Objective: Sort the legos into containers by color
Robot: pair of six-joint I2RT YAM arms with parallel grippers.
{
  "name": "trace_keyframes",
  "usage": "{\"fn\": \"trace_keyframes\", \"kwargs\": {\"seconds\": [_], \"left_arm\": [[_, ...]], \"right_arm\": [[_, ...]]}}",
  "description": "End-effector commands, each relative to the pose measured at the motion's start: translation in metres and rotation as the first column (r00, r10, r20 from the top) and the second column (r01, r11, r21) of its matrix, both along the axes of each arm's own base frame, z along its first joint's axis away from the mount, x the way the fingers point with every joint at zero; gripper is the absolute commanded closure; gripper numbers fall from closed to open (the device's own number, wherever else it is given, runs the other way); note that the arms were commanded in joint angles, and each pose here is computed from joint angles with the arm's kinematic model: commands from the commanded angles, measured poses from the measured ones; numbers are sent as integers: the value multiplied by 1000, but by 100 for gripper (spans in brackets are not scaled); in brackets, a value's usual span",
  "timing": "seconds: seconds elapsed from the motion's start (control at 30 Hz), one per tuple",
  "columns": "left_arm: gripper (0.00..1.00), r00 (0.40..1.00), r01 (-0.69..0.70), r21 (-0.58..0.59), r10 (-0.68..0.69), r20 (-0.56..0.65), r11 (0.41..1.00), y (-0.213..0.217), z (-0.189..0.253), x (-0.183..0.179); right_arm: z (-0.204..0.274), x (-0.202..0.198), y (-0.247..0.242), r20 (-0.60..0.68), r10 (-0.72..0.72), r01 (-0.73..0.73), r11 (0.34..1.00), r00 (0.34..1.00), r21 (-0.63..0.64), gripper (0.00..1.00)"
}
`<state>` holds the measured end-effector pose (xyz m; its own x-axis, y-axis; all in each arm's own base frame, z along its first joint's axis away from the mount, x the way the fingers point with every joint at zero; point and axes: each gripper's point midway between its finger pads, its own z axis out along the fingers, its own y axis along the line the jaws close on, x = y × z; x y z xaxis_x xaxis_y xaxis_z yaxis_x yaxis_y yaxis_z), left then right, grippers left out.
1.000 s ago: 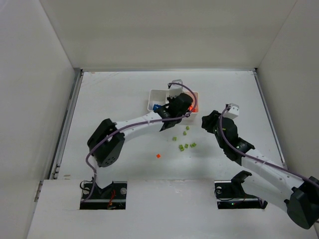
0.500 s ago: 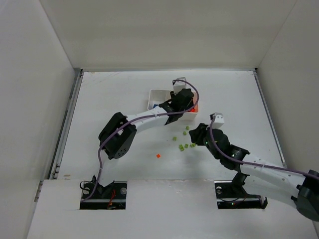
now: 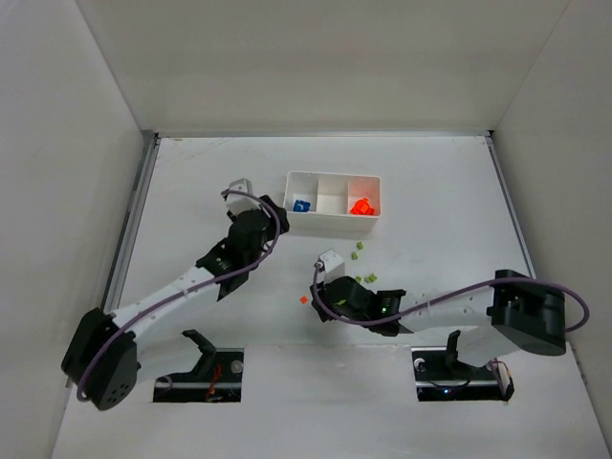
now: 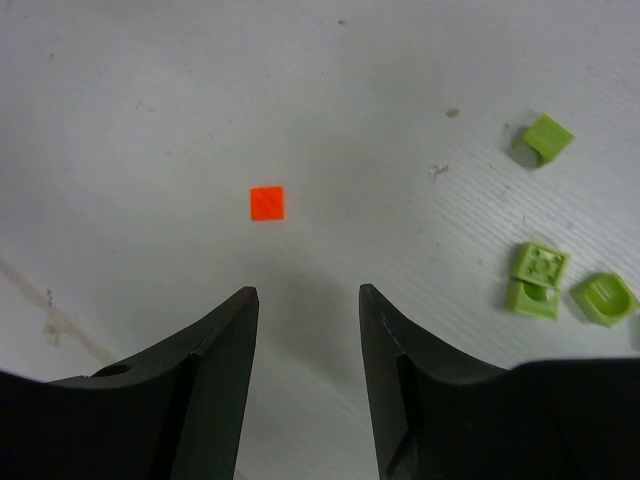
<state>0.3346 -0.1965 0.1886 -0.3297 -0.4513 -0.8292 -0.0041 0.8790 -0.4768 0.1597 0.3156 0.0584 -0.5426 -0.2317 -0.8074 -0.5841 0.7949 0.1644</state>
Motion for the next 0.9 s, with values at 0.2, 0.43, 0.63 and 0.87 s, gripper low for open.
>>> {"fn": "trace_keyframes", "kwargs": {"seconds": [0.2, 0.43, 0.63, 0.87], "left_arm": [[47, 988, -153, -3, 153, -12, 988, 79, -38, -42], [46, 983, -179, 24, 180, -44, 984, 98, -56, -55], [46, 982, -182, 12, 182, -50, 983, 100, -58, -56], [46, 983, -182, 8, 182, -38, 983, 100, -51, -57]], "right_arm": [[-9, 14, 53, 54, 89, -88, 996, 995, -33, 49], [-17, 17, 64, 48, 96, -94, 994, 994, -53, 51], [-26, 18, 61, 38, 77, -74, 994, 996, -80, 59], [-34, 17, 57, 20, 61, -59, 995, 998, -83, 73]]}}
